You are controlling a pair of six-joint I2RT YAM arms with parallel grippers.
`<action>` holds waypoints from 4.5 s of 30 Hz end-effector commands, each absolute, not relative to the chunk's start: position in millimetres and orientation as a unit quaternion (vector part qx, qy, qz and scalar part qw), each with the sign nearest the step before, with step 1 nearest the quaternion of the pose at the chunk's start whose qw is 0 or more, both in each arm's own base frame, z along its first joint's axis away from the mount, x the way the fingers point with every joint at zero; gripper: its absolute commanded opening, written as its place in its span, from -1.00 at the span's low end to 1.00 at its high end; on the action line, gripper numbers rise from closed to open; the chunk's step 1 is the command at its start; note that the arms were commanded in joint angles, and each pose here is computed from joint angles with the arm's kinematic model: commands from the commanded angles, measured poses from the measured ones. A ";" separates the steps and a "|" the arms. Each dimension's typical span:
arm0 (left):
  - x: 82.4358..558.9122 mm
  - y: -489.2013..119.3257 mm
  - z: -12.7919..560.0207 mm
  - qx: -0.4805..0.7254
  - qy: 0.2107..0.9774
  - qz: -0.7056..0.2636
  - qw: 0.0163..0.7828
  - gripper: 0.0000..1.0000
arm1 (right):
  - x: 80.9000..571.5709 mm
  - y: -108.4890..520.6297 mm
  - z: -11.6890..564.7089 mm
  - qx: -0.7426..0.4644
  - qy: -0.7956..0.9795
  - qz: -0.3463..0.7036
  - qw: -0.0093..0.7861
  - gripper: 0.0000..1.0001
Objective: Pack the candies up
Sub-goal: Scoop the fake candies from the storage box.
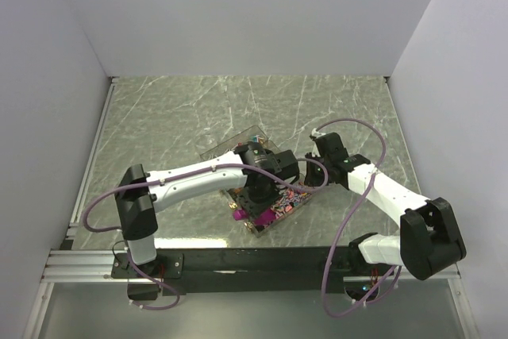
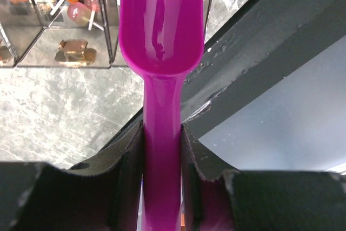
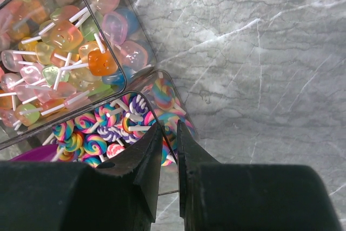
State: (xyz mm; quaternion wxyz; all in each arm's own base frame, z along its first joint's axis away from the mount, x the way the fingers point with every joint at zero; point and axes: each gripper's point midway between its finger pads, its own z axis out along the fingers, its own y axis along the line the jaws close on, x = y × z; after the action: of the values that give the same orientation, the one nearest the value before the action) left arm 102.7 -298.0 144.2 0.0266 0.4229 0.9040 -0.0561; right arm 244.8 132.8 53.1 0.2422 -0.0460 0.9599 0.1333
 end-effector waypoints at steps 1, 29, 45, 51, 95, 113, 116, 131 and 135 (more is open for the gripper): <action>106.0 -305.9 138.4 0.444 0.894 -0.040 0.033 -0.99 | 251.7 139.8 55.8 -0.042 0.957 0.133 0.254 -1.00; 149.0 -412.9 120.0 0.453 0.870 -0.138 0.140 -0.99 | 237.5 169.0 57.8 -0.027 0.943 0.223 0.243 -1.00; 112.7 -342.4 124.4 0.449 0.885 -0.105 0.068 -0.99 | 241.2 144.5 53.3 -0.029 0.954 0.155 0.257 -1.00; 109.6 -318.6 124.1 0.447 0.890 -0.068 0.055 -0.99 | 242.7 142.3 52.0 -0.032 0.955 0.145 0.256 -1.00; 136.4 -346.6 117.5 0.436 0.898 -0.010 0.062 -0.99 | 250.2 160.0 71.4 -0.043 0.942 0.188 0.276 -1.00; 161.1 -431.3 128.5 0.380 0.883 -0.180 0.211 -0.80 | 235.9 186.4 58.7 -0.023 0.930 0.269 0.248 -1.00; 167.4 -436.2 137.7 0.368 0.877 -0.195 0.239 -0.74 | 236.0 183.1 57.7 -0.023 0.932 0.261 0.250 -1.00; 167.1 -413.8 143.5 0.342 0.874 -0.206 0.276 -0.64 | 229.6 162.4 52.4 -0.020 0.945 0.209 0.250 -1.00; 172.4 -419.5 142.5 0.334 0.876 -0.204 0.284 -0.72 | 229.0 164.4 50.6 -0.016 0.945 0.214 0.245 -1.00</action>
State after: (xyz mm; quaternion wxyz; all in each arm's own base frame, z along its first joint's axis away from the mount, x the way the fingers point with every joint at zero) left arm 125.4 -332.5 124.1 0.1452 0.3782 0.9091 -0.0970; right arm 255.2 143.0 55.3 0.2983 -0.0335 0.9405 0.1590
